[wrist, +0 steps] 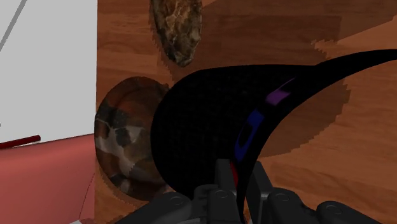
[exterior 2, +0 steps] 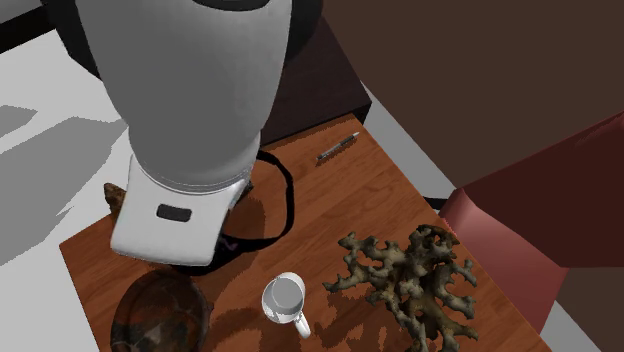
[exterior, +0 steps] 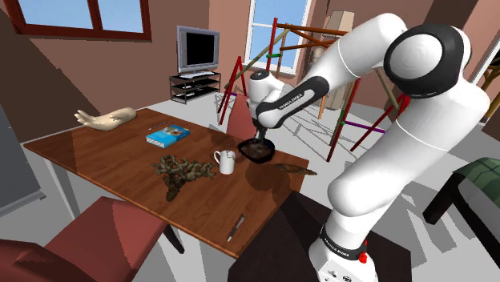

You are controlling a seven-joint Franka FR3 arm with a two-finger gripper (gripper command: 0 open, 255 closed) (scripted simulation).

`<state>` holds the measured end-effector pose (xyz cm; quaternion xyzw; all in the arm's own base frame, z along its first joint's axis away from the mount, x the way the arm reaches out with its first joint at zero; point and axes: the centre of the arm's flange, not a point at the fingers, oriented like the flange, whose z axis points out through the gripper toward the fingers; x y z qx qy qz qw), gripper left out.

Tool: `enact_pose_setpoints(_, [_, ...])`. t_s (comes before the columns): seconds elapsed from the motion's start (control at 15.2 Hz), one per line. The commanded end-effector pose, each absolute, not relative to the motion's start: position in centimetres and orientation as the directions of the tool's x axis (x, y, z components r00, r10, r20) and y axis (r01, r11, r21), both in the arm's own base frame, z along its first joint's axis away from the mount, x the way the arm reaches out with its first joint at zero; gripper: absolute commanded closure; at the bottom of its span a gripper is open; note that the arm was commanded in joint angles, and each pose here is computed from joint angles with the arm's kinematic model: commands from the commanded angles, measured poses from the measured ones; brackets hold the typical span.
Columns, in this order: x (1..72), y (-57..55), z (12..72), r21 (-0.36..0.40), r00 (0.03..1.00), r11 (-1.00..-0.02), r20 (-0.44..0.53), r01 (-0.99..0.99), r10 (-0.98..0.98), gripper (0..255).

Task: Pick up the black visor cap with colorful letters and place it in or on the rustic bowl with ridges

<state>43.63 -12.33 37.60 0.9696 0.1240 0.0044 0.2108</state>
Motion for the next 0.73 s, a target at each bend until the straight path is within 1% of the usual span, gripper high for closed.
enact_pose_setpoints(0.0, [45.2,-15.0,37.8,0.411,0.969,-0.88,-0.044,0.239,0.243,255])
enact_pose_setpoints(0.66, [51.7,-26.4,38.7,0.411,0.969,-0.88,-0.044,0.239,0.243,255])
